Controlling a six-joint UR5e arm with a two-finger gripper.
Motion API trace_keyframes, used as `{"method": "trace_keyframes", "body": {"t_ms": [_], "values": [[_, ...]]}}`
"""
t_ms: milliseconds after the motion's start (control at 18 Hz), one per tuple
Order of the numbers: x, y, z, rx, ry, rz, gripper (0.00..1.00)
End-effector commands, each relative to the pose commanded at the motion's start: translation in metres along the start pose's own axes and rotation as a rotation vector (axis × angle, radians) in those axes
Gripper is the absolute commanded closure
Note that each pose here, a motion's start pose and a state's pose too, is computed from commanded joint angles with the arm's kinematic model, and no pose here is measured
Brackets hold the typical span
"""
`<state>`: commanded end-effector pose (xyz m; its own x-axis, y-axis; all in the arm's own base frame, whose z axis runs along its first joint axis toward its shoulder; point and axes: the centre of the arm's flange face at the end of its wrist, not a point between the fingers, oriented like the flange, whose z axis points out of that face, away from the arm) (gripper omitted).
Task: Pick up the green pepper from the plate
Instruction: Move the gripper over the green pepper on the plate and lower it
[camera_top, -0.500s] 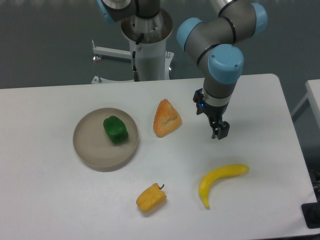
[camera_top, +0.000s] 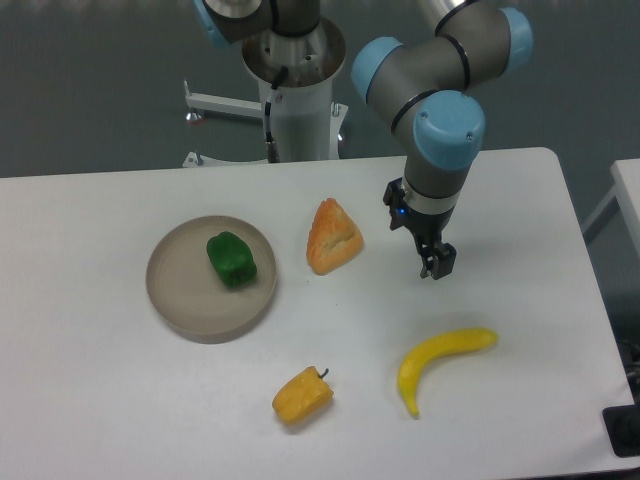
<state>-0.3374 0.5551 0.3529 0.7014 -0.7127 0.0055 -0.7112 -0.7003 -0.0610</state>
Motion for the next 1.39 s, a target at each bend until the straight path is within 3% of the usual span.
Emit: {"method": "trace_keyframes", "body": {"t_ms": [111, 222, 611, 778, 889, 1222, 1389], "values": [[0.010, -0.009, 0.013, 0.006, 0.026, -0.112, 0.00], [0.029, -0.050, 0.017, -0.006, 0.035, -0.217, 0.00], [0.117, -0.132, 0.040, -0.055, 0.090, -0.537, 0.00], [0.137, -0.141, 0.042, -0.070, 0.090, -0.741, 0.00], [0.145, -0.156, 0.044, -0.075, 0.094, -0.825, 0.00], [0.151, -0.171, 0.072, -0.124, 0.126, -1.016, 0.00], [0.150, -0.182, 0.079, -0.092, 0.149, -1.086, 0.00]]}}
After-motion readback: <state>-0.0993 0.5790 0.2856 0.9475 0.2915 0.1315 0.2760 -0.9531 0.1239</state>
